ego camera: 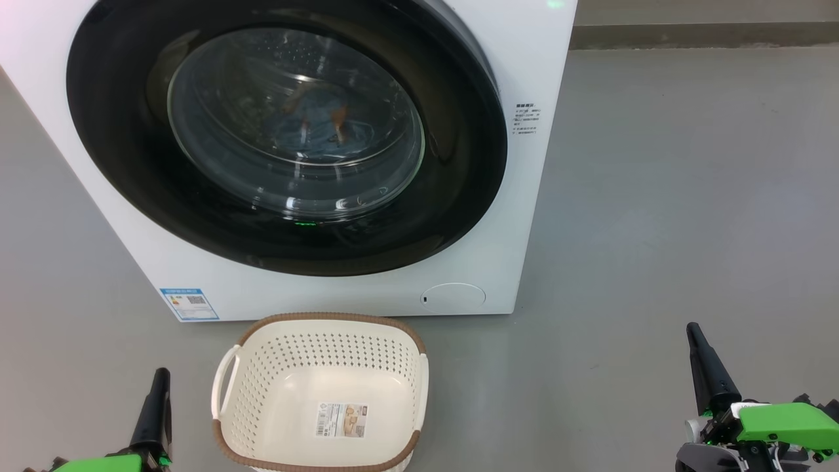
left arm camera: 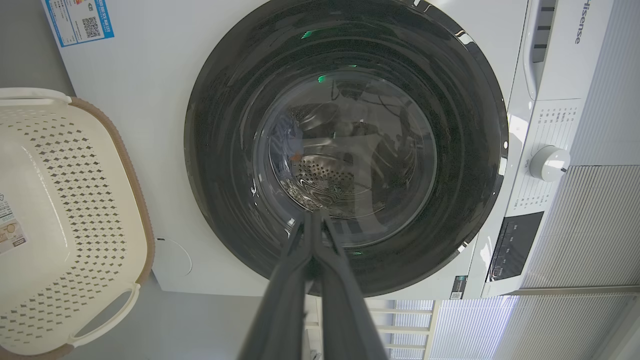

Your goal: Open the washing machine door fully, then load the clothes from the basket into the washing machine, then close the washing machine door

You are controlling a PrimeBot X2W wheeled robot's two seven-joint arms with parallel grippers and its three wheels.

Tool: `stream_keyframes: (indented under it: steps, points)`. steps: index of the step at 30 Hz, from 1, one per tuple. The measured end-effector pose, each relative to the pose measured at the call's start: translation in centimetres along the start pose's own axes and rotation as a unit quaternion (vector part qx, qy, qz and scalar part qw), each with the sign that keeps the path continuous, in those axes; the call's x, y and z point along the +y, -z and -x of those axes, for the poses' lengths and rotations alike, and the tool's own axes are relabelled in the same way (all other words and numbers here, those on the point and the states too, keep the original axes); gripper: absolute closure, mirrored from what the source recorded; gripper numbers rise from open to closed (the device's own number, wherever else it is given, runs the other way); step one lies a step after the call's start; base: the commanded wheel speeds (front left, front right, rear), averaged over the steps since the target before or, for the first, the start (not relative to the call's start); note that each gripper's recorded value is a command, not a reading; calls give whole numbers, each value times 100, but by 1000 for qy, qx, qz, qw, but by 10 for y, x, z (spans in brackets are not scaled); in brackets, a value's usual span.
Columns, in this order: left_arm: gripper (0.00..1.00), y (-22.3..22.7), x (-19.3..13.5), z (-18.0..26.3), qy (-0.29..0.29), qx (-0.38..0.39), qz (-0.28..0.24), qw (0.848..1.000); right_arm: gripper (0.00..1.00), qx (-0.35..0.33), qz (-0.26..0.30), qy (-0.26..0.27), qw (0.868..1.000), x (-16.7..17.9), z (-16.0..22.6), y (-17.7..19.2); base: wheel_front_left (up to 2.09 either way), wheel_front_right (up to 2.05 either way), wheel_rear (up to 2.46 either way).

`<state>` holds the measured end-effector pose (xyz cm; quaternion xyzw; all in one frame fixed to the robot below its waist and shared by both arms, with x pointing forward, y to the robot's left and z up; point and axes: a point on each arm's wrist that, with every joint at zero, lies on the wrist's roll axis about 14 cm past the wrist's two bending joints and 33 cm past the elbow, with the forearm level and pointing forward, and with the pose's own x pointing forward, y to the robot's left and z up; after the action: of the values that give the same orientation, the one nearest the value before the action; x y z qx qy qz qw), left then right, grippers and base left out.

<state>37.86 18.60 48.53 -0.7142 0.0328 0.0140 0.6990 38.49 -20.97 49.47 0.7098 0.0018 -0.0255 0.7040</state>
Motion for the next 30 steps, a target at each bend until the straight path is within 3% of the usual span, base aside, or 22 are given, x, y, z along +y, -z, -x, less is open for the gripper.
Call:
stream_keyframes:
  steps: [30]
  points:
    - [100,0,0,0,0,0,0,1000,100,0,-1,0,1000,0,0,0,0,0,0]
